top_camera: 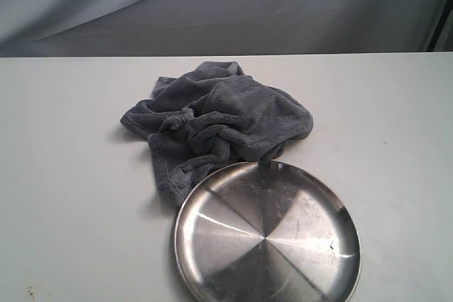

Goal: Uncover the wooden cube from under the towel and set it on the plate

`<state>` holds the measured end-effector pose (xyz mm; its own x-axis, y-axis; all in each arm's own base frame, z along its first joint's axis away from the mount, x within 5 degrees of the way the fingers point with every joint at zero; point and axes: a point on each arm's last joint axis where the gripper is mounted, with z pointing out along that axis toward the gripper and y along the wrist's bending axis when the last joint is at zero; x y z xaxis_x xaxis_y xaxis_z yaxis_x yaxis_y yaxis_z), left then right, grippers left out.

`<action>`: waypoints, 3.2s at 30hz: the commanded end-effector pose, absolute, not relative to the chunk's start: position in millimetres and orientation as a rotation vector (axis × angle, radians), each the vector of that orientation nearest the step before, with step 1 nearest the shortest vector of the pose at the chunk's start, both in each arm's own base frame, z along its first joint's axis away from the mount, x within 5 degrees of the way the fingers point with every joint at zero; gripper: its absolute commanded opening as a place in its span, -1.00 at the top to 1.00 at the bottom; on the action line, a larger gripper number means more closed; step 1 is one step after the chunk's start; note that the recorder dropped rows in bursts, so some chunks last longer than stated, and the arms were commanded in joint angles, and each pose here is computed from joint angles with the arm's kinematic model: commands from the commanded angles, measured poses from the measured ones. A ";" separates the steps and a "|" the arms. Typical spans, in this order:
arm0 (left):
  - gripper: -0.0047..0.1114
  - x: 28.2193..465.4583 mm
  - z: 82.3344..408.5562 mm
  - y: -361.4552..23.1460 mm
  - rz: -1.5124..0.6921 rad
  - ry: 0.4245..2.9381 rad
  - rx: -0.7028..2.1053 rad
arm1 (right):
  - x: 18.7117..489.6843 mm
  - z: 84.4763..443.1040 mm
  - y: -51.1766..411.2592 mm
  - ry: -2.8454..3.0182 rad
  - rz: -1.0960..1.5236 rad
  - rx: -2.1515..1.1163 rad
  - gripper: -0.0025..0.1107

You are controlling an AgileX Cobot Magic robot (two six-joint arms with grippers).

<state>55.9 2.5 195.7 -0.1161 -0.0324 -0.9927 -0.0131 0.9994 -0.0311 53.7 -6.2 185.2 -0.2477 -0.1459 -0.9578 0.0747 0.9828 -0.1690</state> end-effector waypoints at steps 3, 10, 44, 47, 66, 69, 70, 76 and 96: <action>0.92 55.9 195.2 3.1 0.010 1.681 -0.018 | 53.7 184.6 -6.3 1.804 -0.214 -0.060 0.96; 0.92 55.9 195.2 3.1 0.016 1.681 -0.011 | 55.3 193.1 -6.5 1.709 -0.223 -0.057 0.96; 0.92 55.9 195.2 3.1 0.016 1.681 -0.011 | 66.5 292.7 2.1 1.649 0.163 0.191 0.96; 0.92 55.9 195.2 3.1 0.016 1.681 -0.011 | 81.6 298.5 3.5 1.803 0.138 0.119 0.96; 0.92 55.9 195.2 3.1 0.017 1.681 -0.010 | 158.5 318.4 23.3 2.220 0.258 -0.300 0.96; 0.92 55.9 195.2 3.1 0.017 1.681 -0.010 | 171.0 314.0 30.9 2.260 0.293 -0.349 0.96; 0.92 55.9 195.2 3.1 0.017 1.681 -0.010 | 175.2 313.1 33.6 2.269 0.302 -0.365 0.96; 0.92 55.9 195.2 3.1 0.017 1.681 -0.010 | 197.6 309.2 50.8 2.318 0.354 -0.461 0.96; 0.92 55.9 195.2 3.1 0.017 1.681 -0.010 | 273.0 290.6 119.1 2.475 0.176 -0.920 0.96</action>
<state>56.0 3.0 195.8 -0.1149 0.0016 -0.9934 -0.0148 0.9999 0.0033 264.5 111.7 292.7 -0.6730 -0.5422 -0.5031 -0.6230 0.7822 -0.0098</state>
